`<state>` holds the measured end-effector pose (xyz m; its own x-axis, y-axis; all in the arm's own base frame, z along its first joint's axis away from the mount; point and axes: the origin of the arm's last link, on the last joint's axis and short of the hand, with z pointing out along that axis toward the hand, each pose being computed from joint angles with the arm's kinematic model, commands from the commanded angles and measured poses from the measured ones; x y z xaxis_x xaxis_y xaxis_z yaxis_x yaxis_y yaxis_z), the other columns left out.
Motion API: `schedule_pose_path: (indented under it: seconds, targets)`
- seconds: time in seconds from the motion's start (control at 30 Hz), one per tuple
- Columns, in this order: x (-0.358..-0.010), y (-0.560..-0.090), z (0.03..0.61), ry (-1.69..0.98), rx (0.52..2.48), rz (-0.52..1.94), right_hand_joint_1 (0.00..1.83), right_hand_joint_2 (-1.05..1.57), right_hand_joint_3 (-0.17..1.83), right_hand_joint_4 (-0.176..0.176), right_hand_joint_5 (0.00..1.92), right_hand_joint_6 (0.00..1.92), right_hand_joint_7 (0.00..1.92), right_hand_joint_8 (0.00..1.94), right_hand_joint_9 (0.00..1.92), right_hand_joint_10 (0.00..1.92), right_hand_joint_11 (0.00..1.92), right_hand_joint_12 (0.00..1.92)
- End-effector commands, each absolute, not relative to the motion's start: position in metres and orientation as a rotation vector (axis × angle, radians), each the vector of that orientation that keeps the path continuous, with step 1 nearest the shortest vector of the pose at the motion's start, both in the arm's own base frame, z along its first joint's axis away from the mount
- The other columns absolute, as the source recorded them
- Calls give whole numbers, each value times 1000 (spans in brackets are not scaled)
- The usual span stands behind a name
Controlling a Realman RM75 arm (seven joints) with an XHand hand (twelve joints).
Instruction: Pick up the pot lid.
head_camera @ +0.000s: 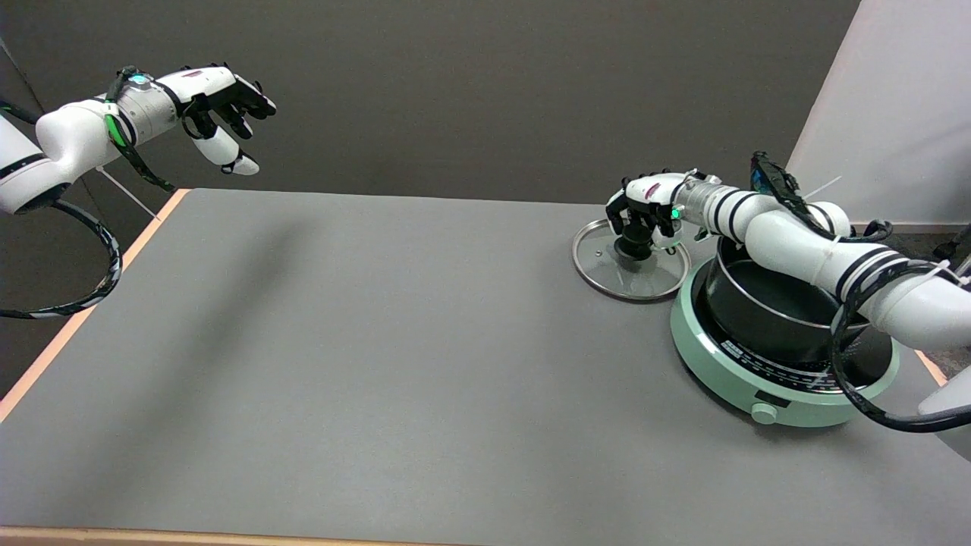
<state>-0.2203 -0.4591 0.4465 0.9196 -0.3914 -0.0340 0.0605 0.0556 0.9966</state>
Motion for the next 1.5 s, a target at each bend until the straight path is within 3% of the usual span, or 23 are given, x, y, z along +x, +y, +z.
schedule_pose_path:
  seconds: [0.03,0.3,0.37,0.4,0.43,0.5,0.6,0.93,1.0,1.03,1.3,1.5]
  targets:
    - [-219,-460,445,-262,1486,-335,1627,970,421,176,567,1532,780,1067,703,1538,423,1868]
    - [-218,-460,442,-263,1495,-334,1629,952,472,176,553,1574,758,1168,693,1569,407,1878]
    - [-218,-460,440,-269,1499,-337,1626,963,425,176,550,1382,785,980,711,1526,399,1893]
    - [-218,-460,440,-271,1501,-338,1379,906,729,176,562,1307,784,919,713,1332,379,1881]
    - [-218,-460,440,-273,1501,-337,1248,847,910,176,585,1178,799,821,721,1186,378,1854]
    - [-217,-460,440,-277,1499,-331,1172,765,909,176,673,833,856,546,780,929,383,1763]
    - [-216,-460,440,-277,1498,-329,1095,684,932,166,718,686,874,457,821,801,369,1700]
    - [-215,-461,440,-294,1499,-320,1062,639,908,155,714,582,864,373,821,750,343,1602]
    - [-204,-465,406,-251,1602,-352,1066,626,911,140,704,521,848,350,815,743,365,1567]
    - [-210,-462,435,-287,1515,-294,1068,621,912,132,699,497,842,344,811,740,376,1552]
    - [-190,-472,420,-229,1557,-237,1056,567,963,82,644,349,769,288,779,722,451,1494]
    - [-189,-474,406,-232,1591,-223,1050,561,964,80,639,340,761,283,775,711,467,1478]
